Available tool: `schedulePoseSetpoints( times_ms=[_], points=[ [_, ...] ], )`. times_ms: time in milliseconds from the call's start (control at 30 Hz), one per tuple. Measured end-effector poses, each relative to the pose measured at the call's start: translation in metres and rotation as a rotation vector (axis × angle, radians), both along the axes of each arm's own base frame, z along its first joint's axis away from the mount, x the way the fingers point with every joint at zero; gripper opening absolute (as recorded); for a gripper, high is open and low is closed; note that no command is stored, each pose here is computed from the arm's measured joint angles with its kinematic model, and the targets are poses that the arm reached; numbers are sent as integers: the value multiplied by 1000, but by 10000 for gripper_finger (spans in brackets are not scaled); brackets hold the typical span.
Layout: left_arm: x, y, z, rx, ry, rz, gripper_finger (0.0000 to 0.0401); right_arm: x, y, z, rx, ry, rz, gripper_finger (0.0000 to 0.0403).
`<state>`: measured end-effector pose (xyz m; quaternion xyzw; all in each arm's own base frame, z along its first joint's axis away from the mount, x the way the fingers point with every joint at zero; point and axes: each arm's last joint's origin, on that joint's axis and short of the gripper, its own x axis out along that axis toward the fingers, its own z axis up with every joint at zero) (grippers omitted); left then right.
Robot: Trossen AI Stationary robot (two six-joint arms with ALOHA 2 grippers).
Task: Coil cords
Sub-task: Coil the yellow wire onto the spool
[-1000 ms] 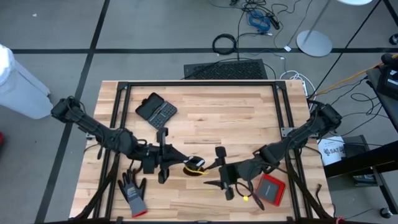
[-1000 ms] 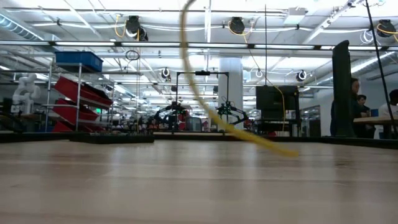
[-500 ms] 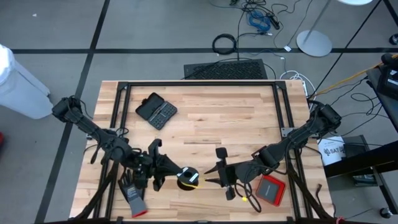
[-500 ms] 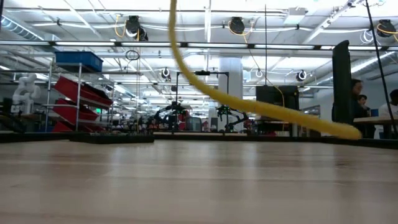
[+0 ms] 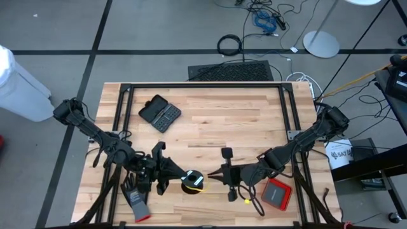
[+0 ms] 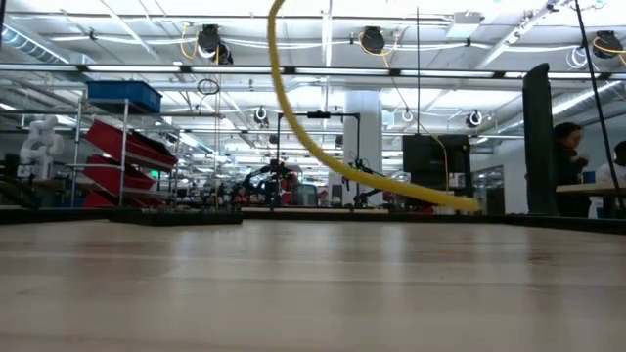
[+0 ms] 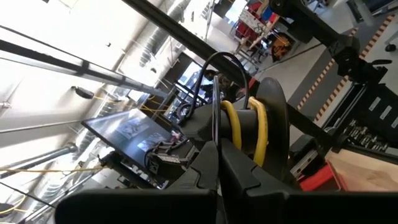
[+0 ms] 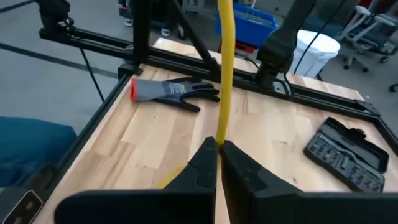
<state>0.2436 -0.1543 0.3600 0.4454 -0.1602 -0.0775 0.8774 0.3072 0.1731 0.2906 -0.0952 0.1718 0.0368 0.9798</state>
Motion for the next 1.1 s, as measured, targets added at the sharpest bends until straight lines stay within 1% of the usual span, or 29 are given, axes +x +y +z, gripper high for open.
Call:
schedulePoseSetpoints(
  times_ms=[367,500,600,733,833,933,1100],
  points=[
    [0,0,0,-5,2,-3,2,1,-2,3,-42,-47,-99,1],
    [0,-1,0,-2,-2,-45,2,1,-4,5,-74,-75,-176,0],
    [3,-3,-2,1,-18,-89,2,2,-5,10,-83,-124,-230,0],
    [13,-5,-7,-14,-51,-90,2,4,-4,18,-83,-196,-240,0],
    [24,-5,-13,-25,-76,-76,2,5,-3,19,-89,-215,-234,0],
    [34,-3,-18,-40,-118,-73,2,7,-3,16,-93,-212,-224,0],
    [42,1,-19,-78,-200,-59,2,18,-2,5,-88,-206,-220,0]
  ],
)
